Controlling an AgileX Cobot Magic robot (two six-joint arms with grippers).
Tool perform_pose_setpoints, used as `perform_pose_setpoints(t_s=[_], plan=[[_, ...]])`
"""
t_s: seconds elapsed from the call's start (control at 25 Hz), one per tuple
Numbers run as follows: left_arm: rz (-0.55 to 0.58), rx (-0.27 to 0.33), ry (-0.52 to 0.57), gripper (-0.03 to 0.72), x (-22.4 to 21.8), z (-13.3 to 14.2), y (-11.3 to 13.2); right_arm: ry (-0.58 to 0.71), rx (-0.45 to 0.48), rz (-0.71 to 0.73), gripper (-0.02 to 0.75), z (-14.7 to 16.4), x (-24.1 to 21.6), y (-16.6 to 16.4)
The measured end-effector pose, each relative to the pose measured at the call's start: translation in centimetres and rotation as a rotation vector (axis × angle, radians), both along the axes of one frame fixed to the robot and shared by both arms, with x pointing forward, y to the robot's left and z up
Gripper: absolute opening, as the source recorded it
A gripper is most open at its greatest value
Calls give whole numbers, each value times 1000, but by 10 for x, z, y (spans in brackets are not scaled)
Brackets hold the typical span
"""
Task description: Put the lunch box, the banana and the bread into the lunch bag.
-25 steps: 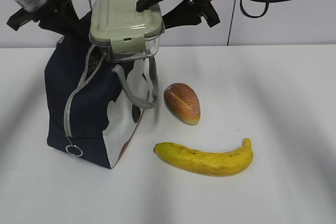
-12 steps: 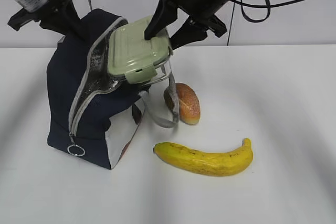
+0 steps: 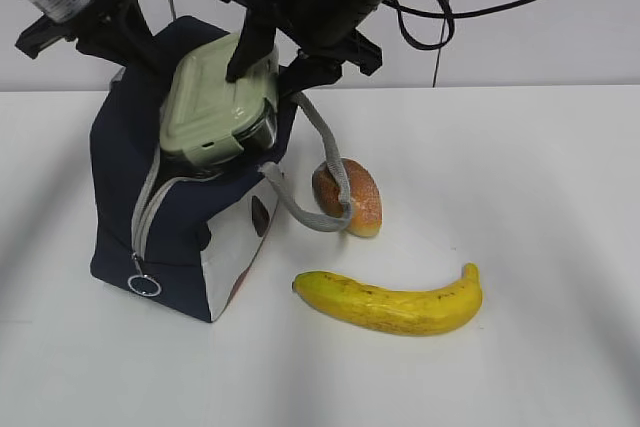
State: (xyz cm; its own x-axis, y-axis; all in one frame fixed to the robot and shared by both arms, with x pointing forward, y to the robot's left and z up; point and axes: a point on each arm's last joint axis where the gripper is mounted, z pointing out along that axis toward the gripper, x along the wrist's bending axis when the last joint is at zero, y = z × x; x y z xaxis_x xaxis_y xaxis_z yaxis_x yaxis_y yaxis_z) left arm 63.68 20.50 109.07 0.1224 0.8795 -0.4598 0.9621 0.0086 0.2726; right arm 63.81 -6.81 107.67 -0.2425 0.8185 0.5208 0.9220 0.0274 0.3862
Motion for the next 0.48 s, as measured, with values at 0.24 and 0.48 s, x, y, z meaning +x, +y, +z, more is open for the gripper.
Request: perform_pose_setpoints(t_s=[0.24, 0.48], plan=[[1, -11, 2, -3, 0, 0, -1, 85, -2, -64, 375, -31, 6, 16], [1, -19, 3, -3, 0, 1, -1, 109, 46, -130, 375, -49, 15, 24]])
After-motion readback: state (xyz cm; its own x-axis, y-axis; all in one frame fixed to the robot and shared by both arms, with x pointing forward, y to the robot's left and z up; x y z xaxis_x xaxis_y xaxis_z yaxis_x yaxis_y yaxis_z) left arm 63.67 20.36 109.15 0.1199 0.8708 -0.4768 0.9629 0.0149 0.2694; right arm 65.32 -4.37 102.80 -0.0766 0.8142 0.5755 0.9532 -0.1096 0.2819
